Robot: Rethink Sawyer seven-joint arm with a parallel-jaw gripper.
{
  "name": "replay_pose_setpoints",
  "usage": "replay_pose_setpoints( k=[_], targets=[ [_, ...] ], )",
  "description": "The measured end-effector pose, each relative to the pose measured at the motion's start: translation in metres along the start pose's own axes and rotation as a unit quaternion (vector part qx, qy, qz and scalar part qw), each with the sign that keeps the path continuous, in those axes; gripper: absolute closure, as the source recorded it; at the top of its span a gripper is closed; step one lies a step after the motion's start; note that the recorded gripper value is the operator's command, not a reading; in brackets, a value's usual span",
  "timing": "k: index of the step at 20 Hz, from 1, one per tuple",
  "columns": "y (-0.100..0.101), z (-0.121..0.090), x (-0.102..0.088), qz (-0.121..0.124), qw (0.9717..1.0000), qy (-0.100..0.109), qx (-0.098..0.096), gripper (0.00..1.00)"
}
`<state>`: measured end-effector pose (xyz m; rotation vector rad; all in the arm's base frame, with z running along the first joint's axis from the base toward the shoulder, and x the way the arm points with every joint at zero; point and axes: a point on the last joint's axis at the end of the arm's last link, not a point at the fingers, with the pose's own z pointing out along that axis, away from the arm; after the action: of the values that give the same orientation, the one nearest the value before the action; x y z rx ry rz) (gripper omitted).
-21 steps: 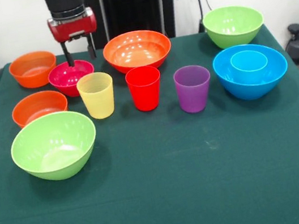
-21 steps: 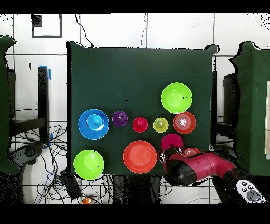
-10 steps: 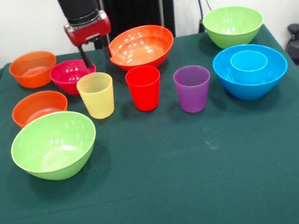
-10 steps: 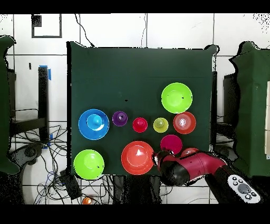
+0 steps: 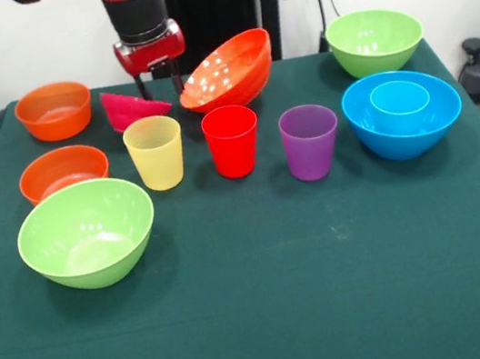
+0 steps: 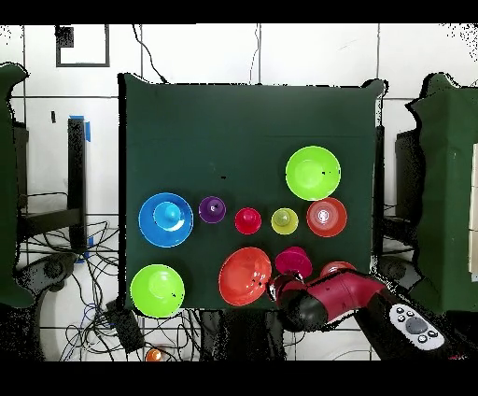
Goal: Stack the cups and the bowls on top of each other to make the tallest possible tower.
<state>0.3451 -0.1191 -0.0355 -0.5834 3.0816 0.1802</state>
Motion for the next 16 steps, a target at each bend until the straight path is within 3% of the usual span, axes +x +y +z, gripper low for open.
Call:
replay_pose_setpoints(
  k=[6, 10, 16],
  targets=[
    [0.006, 0.011, 0.013, -0.047, 0.9983, 0.031, 0.017, 0.0],
    [0.009, 0.013, 0.013, -0.063, 0.9968, 0.043, 0.026, 0.0],
    [0.007, 0.013, 0.013, -0.068, 0.9957, 0.051, 0.035, 0.0]
  ],
)
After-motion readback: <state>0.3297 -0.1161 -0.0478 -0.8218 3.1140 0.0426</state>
